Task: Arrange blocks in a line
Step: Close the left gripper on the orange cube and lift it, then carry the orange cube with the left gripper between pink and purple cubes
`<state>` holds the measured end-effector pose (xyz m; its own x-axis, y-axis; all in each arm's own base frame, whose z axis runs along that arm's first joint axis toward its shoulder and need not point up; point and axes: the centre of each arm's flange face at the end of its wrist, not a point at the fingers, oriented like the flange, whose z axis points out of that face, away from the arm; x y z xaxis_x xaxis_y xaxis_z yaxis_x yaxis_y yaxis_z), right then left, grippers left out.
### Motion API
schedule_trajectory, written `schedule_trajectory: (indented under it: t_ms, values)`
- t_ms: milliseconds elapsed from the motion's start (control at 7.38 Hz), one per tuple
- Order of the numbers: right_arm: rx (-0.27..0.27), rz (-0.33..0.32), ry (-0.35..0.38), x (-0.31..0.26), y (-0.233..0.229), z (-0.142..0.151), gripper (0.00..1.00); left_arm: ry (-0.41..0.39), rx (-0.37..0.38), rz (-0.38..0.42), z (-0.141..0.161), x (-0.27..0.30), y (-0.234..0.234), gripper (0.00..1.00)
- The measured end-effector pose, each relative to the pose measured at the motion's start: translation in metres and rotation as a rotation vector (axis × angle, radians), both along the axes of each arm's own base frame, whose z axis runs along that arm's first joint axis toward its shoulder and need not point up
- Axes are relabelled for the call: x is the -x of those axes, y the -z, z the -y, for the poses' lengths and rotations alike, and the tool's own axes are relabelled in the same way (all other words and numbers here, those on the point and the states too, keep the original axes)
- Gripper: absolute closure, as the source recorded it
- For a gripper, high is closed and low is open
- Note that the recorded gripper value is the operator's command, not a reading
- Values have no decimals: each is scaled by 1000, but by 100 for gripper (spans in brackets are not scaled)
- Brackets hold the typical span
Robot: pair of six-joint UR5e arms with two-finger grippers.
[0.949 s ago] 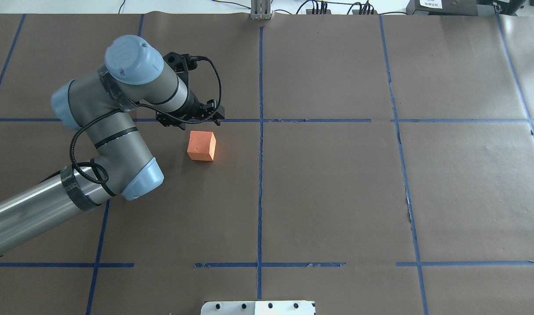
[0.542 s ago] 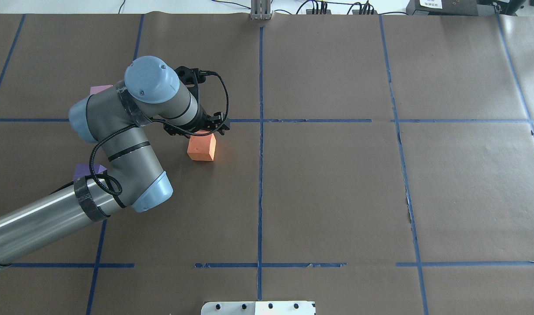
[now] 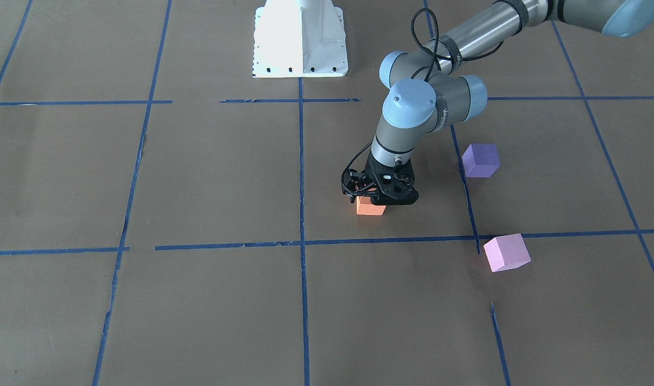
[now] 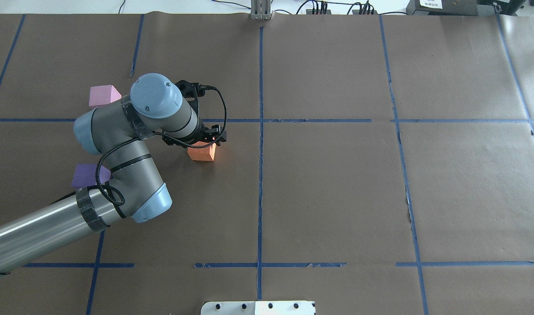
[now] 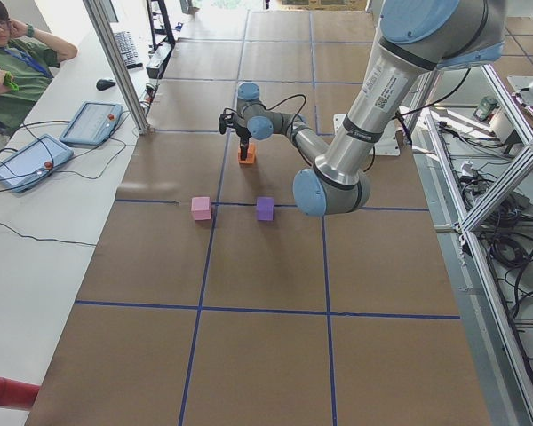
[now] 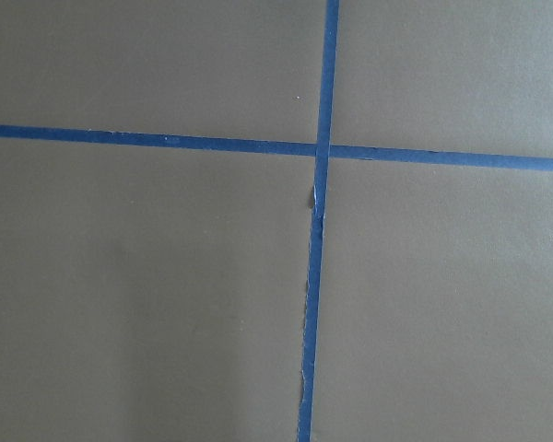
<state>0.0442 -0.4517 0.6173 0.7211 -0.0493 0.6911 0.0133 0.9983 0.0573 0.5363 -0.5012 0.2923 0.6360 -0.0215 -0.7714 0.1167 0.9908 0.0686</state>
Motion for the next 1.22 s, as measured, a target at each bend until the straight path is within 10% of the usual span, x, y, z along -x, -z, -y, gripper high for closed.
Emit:
schedule_trajectory:
  t_ms: [136,678,1220]
  values:
    - [0,0,0,0,0,0,0,-13,-3,1,-3,-4,-1,93]
    - [-1,0,0,0,0,0,0,-84,0,-30,19,65,-25,92]
    - [0,0,0,0,0,0,0,-111,-27,75,38,189,-146,80]
